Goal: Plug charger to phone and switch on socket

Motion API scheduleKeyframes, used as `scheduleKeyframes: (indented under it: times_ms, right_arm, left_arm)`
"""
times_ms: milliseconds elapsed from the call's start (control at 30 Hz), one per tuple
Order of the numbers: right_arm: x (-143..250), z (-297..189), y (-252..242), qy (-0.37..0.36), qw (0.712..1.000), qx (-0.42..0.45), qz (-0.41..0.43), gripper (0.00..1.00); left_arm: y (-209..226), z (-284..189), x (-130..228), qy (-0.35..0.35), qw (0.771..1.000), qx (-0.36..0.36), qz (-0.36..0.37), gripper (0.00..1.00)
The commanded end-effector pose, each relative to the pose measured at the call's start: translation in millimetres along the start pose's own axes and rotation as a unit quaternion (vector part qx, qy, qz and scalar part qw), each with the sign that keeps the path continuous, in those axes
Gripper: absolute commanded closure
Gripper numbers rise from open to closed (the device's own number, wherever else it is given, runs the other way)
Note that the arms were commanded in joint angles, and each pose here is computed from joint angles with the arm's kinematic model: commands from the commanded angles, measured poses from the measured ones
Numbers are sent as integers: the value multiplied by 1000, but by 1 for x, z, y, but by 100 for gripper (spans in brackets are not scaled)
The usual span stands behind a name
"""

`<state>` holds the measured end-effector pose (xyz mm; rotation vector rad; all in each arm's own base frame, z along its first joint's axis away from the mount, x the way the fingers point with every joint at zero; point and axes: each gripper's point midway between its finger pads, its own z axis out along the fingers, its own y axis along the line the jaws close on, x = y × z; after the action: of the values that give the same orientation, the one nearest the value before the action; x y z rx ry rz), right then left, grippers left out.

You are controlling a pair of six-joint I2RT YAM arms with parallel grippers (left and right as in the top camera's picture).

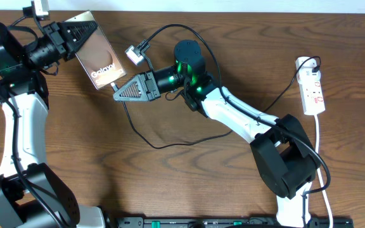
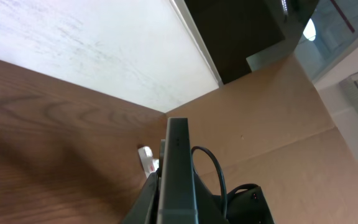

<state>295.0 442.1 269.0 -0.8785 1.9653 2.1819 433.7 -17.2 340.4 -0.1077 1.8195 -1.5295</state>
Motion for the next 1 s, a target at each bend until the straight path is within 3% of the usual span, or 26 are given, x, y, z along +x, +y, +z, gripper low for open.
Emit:
scheduleKeyframes:
  times_ms: [0, 967]
  right_arm:
    - [-12, 0, 6, -24, 1000, 6, -8, 99]
    - [-12, -5, 15, -13, 998, -9, -56, 99]
  left_arm:
    - [-11, 3, 11, 32, 999, 21, 13, 93]
    - [-13, 2, 14, 43, 998, 28, 19, 93]
